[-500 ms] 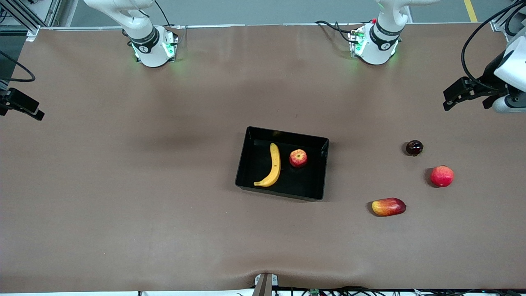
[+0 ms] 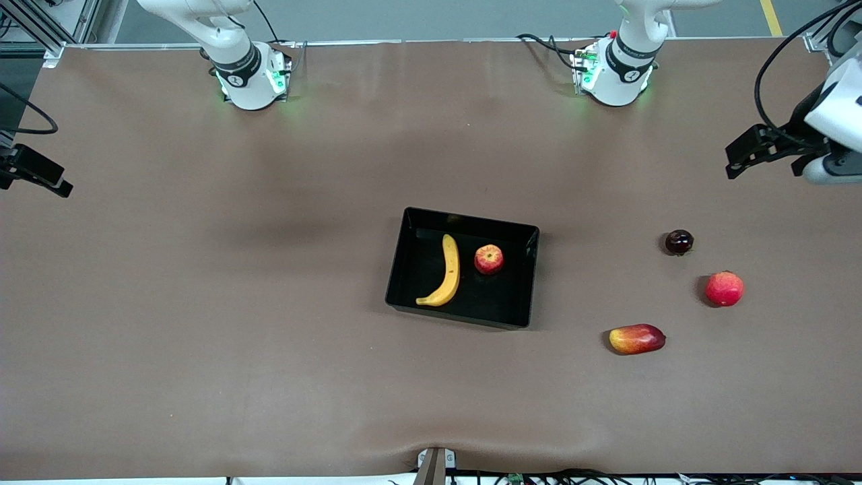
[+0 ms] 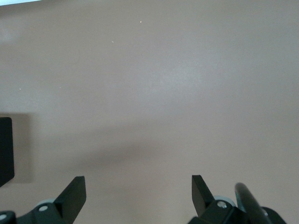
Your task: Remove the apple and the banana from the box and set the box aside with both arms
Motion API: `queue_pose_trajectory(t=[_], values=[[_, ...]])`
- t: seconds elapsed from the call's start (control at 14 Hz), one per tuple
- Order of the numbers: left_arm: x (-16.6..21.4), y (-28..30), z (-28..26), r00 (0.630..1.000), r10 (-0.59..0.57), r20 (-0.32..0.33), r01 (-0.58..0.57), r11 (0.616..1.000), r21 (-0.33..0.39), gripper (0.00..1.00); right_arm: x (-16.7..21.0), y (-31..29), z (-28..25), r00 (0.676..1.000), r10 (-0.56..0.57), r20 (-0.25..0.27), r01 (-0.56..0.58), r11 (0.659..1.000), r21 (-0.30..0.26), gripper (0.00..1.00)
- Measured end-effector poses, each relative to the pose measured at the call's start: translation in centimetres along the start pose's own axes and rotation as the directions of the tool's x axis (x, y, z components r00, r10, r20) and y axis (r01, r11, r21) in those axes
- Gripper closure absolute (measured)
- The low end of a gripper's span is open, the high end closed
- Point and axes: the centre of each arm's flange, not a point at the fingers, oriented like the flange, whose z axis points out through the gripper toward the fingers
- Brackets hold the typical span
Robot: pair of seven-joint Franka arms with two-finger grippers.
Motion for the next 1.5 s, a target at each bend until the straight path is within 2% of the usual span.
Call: queue_pose_trajectory(t=[0.14, 0.43, 0.64, 1.0, 1.36, 1.5], values=[[1.6, 3.6, 3.0, 0.998, 0.046, 0.03, -0.046, 0.999, -0.006, 0.0, 0.0, 0.0, 0.0, 1.0, 0.0, 0.0, 0.0, 1.0, 0.0, 0.0], [4.2, 12.1, 9.5, 0.998, 0.037, 0.049, -0.035, 0.999, -0.031, 0.0, 0.0, 0.0, 0.0, 1.0, 0.001, 0.0, -0.001, 1.0, 0.0, 0.0], [4.3, 18.1, 13.4, 0.997, -0.017, 0.071, 0.02, 0.999, -0.034, 0.0, 0.0, 0.1, 0.0, 1.0, 0.001, -0.001, -0.001, 1.0, 0.0, 0.0], [4.1, 26.4, 18.1, 0.995, -0.077, 0.061, 0.08, 0.995, -0.061, 0.0, 0.0, 0.1, 0.0, 1.0, 0.002, -0.001, -0.002, 1.0, 0.0, 0.0], [5.0, 30.2, 20.2, 0.996, -0.081, 0.04, 0.085, 0.992, -0.093, 0.0, -0.1, 0.0, 0.0, 1.0, 0.0, 0.009, 0.0, 1.0, -0.001, 0.0], [5.3, 30.6, 20.5, 0.996, -0.08, 0.04, 0.083, 0.992, -0.097, 0.0, -0.5, 0.1, 0.3, 0.999, 0.001, 0.043, 0.0, 1.0, -0.003, 0.0]])
